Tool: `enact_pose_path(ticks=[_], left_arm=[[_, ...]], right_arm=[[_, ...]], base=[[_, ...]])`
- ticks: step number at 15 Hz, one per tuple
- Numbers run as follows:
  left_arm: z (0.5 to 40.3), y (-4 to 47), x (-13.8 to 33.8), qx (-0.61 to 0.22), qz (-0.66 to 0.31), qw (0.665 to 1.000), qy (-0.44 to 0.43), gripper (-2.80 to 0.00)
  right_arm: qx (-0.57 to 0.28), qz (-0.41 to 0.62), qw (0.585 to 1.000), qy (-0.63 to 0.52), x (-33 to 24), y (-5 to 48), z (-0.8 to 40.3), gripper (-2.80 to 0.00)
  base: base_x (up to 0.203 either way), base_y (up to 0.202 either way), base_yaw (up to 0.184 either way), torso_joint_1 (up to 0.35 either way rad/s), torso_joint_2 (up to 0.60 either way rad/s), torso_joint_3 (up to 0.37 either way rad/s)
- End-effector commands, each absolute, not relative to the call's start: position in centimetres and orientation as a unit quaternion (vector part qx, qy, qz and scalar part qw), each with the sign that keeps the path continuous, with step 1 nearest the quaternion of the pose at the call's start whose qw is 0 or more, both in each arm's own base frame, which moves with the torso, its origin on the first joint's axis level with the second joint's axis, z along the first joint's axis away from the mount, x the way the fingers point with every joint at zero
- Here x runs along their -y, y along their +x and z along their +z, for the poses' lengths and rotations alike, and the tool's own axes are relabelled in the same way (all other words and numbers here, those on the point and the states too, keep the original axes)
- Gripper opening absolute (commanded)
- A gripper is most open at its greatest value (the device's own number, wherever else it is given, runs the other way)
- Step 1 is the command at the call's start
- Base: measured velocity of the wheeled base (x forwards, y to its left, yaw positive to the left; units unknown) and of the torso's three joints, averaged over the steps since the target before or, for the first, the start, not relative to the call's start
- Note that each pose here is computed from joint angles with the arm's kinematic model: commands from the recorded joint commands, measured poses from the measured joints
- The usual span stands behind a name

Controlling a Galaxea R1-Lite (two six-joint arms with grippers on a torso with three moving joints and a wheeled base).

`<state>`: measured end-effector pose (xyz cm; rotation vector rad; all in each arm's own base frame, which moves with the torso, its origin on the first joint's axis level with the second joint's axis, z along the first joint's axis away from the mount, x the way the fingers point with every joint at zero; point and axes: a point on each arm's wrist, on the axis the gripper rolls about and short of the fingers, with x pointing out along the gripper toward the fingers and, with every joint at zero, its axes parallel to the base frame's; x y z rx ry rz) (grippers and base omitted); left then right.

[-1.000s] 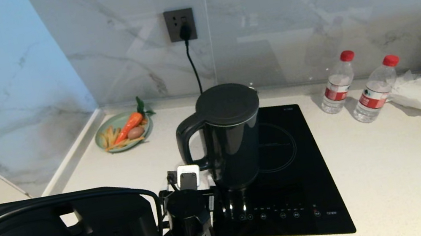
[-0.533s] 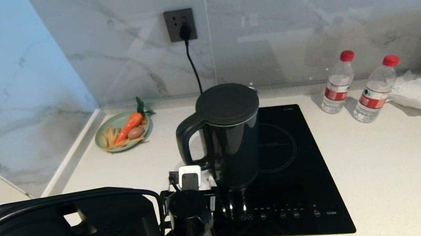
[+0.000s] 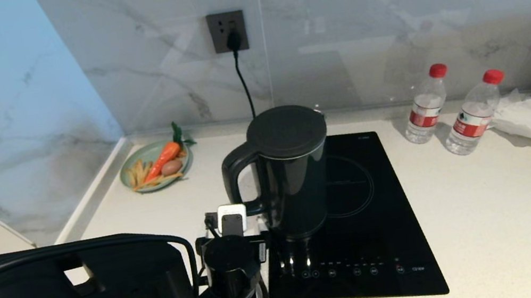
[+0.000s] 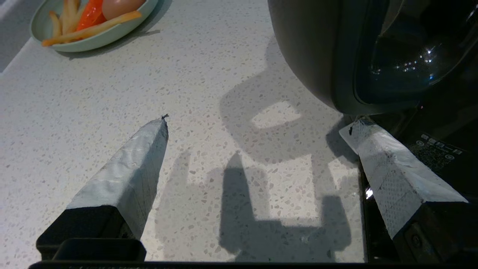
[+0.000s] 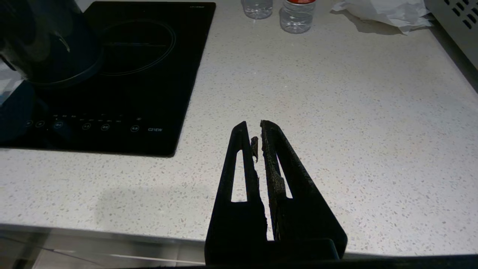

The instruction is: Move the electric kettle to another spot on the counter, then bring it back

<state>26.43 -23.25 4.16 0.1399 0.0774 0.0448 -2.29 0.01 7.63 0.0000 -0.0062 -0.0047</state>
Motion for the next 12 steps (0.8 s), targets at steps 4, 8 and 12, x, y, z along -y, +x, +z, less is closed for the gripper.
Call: enact_pose_path(ticks=[4, 8, 12], left_arm=[[4.0, 26.66, 23.72, -0.034, 0.022, 0.997, 0.067, 0.0], [3.66, 26.77, 23.75, -0.037, 0.023, 0.997, 0.069, 0.0], [3.56, 26.7, 23.76, -0.038, 0.022, 0.997, 0.071, 0.0]], right_arm=[[0.004, -0.003, 1.0, 0.0, -0.01, -2.29, 7.65, -2.8], [0.004, -0.003, 1.0, 0.0, -0.01, -2.29, 7.65, -2.8], [0.004, -0.003, 1.0, 0.0, -0.01, -2.29, 7.65, -2.8]], base=[[0.0, 0.0, 0.0, 0.0, 0.0, 0.0], [0.0, 0.0, 0.0, 0.0, 0.0, 0.0], [0.0, 0.0, 0.0, 0.0, 0.0, 0.0]])
